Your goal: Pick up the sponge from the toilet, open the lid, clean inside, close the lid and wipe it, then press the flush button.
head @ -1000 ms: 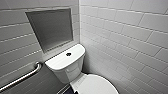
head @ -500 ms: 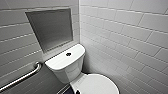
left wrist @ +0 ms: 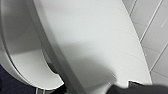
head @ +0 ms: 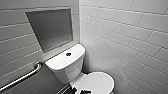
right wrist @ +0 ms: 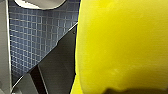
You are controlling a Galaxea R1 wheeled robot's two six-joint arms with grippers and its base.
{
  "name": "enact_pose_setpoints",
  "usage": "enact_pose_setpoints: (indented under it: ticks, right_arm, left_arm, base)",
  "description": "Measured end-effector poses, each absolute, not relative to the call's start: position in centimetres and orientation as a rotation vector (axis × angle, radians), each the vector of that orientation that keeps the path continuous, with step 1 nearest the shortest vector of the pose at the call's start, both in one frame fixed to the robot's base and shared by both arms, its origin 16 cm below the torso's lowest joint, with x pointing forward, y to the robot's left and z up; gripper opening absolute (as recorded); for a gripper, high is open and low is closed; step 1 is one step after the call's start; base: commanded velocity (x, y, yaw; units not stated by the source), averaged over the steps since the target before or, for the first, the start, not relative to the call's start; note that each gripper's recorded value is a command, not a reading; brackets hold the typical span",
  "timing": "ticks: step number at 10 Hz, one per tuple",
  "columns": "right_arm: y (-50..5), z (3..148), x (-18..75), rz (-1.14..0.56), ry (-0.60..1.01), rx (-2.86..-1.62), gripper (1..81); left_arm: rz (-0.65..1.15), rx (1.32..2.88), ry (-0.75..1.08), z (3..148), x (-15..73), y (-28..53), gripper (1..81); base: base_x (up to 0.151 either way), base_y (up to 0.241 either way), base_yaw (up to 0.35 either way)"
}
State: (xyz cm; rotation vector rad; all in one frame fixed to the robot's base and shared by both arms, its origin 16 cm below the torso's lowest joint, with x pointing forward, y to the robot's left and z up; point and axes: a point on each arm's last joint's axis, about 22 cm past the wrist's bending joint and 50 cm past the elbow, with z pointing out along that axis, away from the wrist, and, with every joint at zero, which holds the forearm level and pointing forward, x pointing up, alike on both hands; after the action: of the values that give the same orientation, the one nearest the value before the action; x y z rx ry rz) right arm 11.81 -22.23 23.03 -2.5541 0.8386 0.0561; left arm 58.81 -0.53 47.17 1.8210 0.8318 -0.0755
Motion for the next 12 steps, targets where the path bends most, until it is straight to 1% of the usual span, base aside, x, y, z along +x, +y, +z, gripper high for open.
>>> enact_pose_setpoints:
  ticks: [3, 7, 10, 12]
  right_arm:
    - [-21.8, 23.0, 11.8, 0.058, 0.838, -2.550, 1.0]
    - [-21.8, 23.0, 11.7, 0.059, 0.838, -2.550, 1.0]
    - [-21.6, 23.1, 11.8, 0.060, 0.837, -2.547, 1.0]
    - [-21.6, 23.2, 11.8, 0.060, 0.833, -2.544, 1.0]
  left_arm:
    - [-0.063, 1.744, 0.973, 48.8, 60.4, 1.5, 81.1]
    - [-0.076, 1.699, 1.038, 50.2, 62.6, 2.7, 81.1]
    - [0.054, 1.634, 1.115, 52.8, 67.9, 6.4, 81.1]
    - [0.118, 1.621, 1.134, 53.4, 68.8, 8.2, 81.1]
  base:
    - [0.000, 0.000, 0.000]
    - [0.000, 0.000, 0.000]
    - [0.000, 0.000, 0.000]
    - [0.000, 0.000, 0.000]
